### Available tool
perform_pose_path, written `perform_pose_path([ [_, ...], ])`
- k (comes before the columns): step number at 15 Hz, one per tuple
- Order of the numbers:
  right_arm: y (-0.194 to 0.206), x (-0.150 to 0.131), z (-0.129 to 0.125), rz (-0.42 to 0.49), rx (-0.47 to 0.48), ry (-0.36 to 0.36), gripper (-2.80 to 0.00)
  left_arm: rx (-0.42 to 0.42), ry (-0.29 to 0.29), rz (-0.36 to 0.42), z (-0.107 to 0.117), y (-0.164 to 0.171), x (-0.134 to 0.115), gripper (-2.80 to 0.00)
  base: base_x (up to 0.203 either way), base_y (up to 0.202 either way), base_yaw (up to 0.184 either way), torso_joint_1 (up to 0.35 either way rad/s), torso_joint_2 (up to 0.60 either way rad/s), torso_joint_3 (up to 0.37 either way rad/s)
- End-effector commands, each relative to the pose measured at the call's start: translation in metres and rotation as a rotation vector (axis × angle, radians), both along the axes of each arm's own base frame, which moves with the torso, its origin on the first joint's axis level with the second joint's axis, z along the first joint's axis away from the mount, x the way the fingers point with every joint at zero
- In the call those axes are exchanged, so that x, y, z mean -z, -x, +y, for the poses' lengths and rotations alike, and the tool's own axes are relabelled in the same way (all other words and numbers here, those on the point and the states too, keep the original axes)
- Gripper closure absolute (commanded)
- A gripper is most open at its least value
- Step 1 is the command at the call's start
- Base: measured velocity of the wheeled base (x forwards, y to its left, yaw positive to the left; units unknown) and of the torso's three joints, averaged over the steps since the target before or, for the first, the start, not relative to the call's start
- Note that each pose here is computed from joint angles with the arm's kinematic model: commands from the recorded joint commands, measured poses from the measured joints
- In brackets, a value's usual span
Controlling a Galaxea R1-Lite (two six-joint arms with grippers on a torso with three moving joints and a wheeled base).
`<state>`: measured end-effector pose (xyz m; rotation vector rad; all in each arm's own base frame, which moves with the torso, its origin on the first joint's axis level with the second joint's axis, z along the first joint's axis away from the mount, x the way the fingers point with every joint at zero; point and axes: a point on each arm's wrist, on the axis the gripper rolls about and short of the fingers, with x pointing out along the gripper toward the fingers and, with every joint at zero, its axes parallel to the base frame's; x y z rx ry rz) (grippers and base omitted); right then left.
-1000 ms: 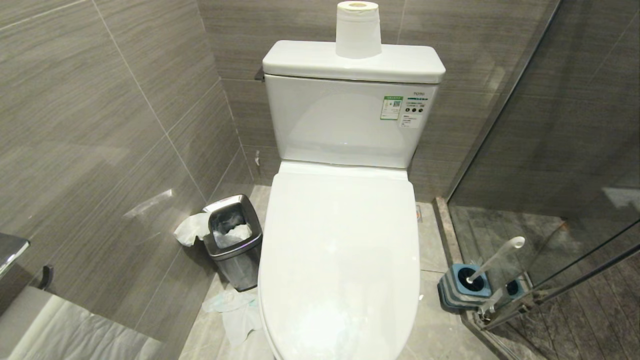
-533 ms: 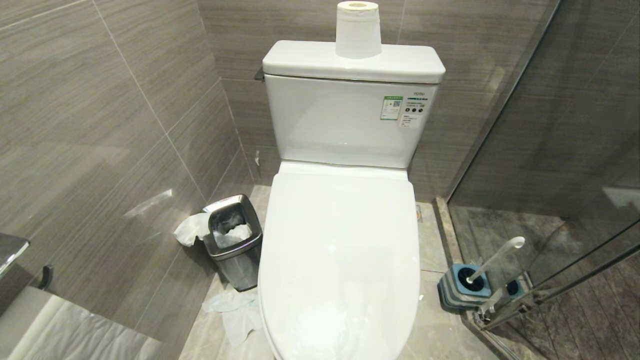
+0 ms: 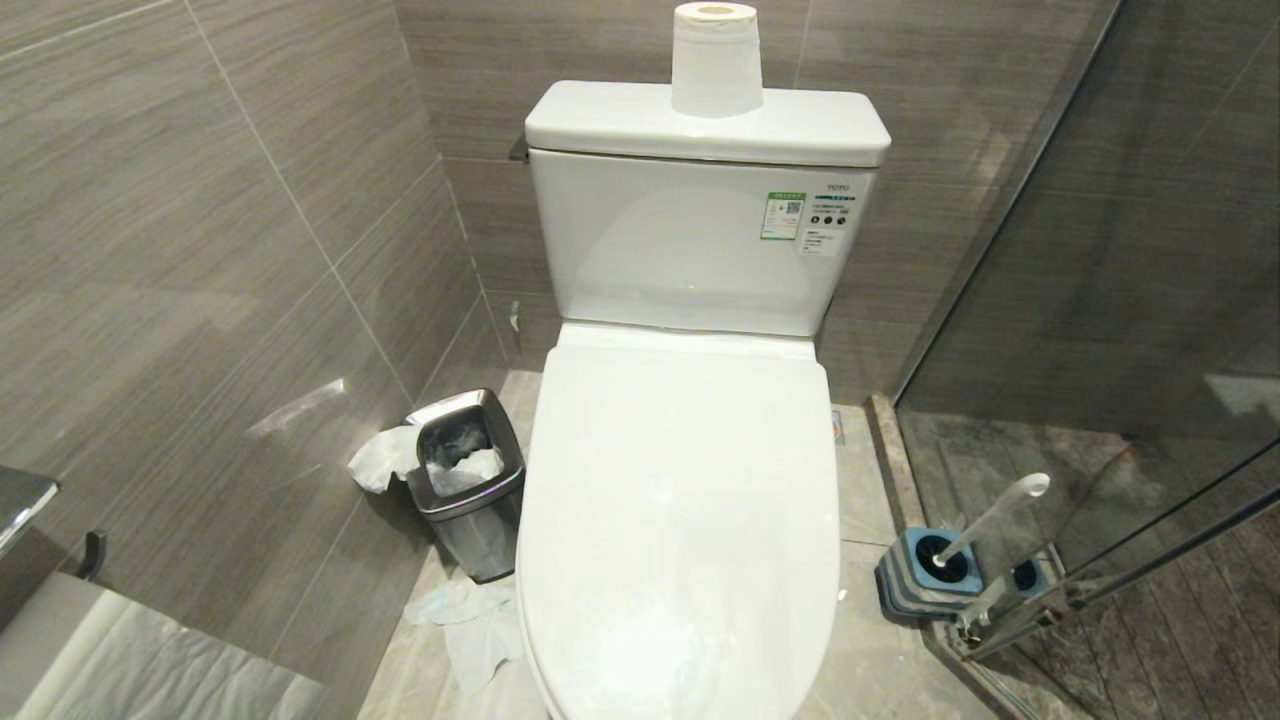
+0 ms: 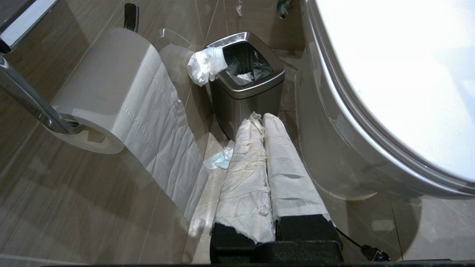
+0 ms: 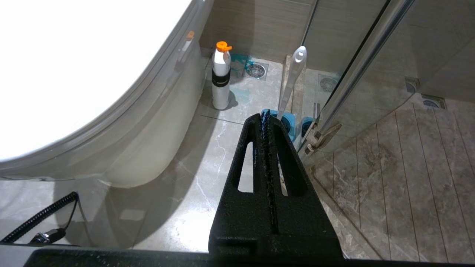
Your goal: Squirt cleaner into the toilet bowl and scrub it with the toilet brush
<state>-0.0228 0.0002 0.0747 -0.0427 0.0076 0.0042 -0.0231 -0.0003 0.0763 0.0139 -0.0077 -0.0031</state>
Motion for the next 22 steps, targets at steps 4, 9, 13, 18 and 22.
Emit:
perform_pose_path([
  [4,0.0000,0.0005,0.0000,0.000,-0.001,0.000,0.00,0.000,0.000,0.002,0.0000,-0.0001,0.0000,0.00,0.000,0.000,0.000,0.000,0.00,0.000],
  [9,0.0000,0.0003,-0.0001,-0.001,0.004,-0.034,0.00,0.000,0.000,0.002,0.0000,-0.0001,0.0000,0.00,0.000,0.000,0.000,0.000,0.00,0.000],
  [13,0.0000,0.0004,-0.0001,0.000,0.003,-0.034,0.00,0.000,0.000,0.002,0.0000,-0.0001,0.0000,0.00,0.000,0.000,0.000,0.000,0.00,0.000],
  [18,0.0000,0.0003,-0.0001,-0.001,0.004,-0.034,0.00,0.000,0.000,0.002,0.0000,-0.0001,0.0000,0.00,0.000,0.000,0.000,0.000,0.00,0.000],
  [22,-0.0001,0.0003,-0.0001,0.001,0.004,-0.034,0.00,0.000,0.000,0.002,0.0000,-0.0001,0.0000,0.00,0.000,0.000,0.000,0.000,0.00,0.000],
])
